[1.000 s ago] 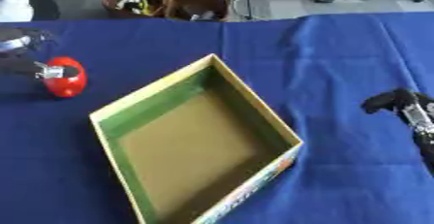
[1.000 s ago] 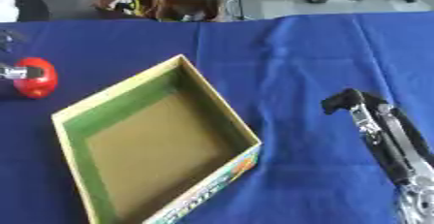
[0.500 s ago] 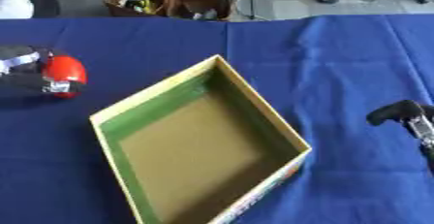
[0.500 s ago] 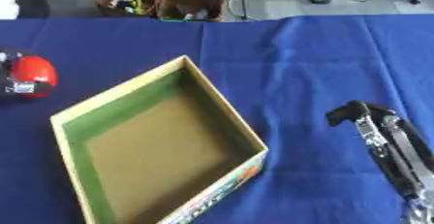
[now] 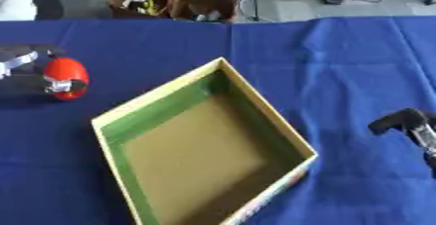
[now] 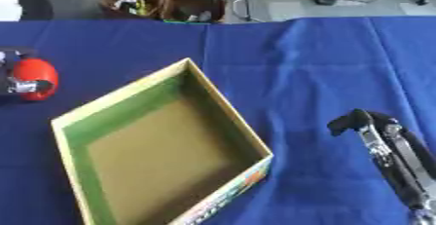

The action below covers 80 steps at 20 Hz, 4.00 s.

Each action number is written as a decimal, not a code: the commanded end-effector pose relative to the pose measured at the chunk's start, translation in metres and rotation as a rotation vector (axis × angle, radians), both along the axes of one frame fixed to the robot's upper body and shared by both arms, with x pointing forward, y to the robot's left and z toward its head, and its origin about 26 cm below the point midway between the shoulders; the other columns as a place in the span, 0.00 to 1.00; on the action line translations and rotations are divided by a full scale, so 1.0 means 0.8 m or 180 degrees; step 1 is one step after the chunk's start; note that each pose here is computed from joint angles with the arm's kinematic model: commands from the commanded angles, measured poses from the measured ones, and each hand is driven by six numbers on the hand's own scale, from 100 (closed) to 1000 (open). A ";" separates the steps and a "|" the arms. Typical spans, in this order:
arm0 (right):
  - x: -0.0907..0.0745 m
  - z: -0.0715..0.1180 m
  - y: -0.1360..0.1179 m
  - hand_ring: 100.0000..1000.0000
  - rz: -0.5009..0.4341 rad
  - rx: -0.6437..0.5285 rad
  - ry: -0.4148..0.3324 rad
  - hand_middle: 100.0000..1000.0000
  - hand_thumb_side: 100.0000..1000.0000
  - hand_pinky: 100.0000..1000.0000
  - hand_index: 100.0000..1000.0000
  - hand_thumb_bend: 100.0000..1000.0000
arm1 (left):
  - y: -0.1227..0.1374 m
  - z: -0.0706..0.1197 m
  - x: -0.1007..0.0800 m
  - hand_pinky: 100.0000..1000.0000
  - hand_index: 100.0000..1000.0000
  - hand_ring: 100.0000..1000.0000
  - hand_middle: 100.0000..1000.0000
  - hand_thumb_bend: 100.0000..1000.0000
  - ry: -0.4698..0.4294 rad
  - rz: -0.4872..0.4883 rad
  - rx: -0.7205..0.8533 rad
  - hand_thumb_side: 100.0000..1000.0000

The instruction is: Pick up objects on the table and place them in the box.

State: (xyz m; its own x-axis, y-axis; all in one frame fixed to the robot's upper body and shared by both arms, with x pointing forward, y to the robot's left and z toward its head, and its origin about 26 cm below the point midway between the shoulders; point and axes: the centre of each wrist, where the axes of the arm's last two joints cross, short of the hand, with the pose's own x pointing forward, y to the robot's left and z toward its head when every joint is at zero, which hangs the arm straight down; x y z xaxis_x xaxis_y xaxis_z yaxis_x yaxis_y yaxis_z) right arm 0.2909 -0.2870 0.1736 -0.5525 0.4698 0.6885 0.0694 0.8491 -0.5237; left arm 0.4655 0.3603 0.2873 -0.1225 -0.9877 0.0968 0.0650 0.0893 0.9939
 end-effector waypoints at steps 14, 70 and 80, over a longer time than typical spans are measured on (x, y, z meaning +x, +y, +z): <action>-0.001 0.004 0.001 0.65 -0.0023 -0.0102 0.0005 0.45 1.00 0.84 0.57 0.00 | 0.011 0.033 -0.001 0.53 0.96 0.71 0.87 0.63 0.0172 -0.0087 -0.0214 0.77; -0.005 -0.004 -0.003 0.66 -0.0121 -0.0067 0.0204 0.45 1.00 0.86 0.57 0.00 | -0.023 0.082 -0.013 0.37 0.74 0.61 0.72 0.00 -0.0264 -0.0055 -0.0588 0.16; -0.006 -0.005 -0.003 0.66 -0.0105 -0.0033 0.0239 0.45 1.00 0.86 0.57 0.00 | -0.080 0.123 -0.069 0.35 0.65 0.57 0.69 0.00 -0.0348 -0.0774 -0.0331 0.16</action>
State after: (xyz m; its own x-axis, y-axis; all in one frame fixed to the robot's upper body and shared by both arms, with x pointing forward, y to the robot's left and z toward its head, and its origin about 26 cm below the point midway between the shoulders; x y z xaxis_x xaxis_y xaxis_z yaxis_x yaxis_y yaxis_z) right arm 0.2876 -0.2885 0.1655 -0.4732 0.4986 0.7262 0.0531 0.8390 -0.5415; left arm 0.4263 0.2964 0.3635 -0.3431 -0.9141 0.2160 0.0365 0.2169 0.9755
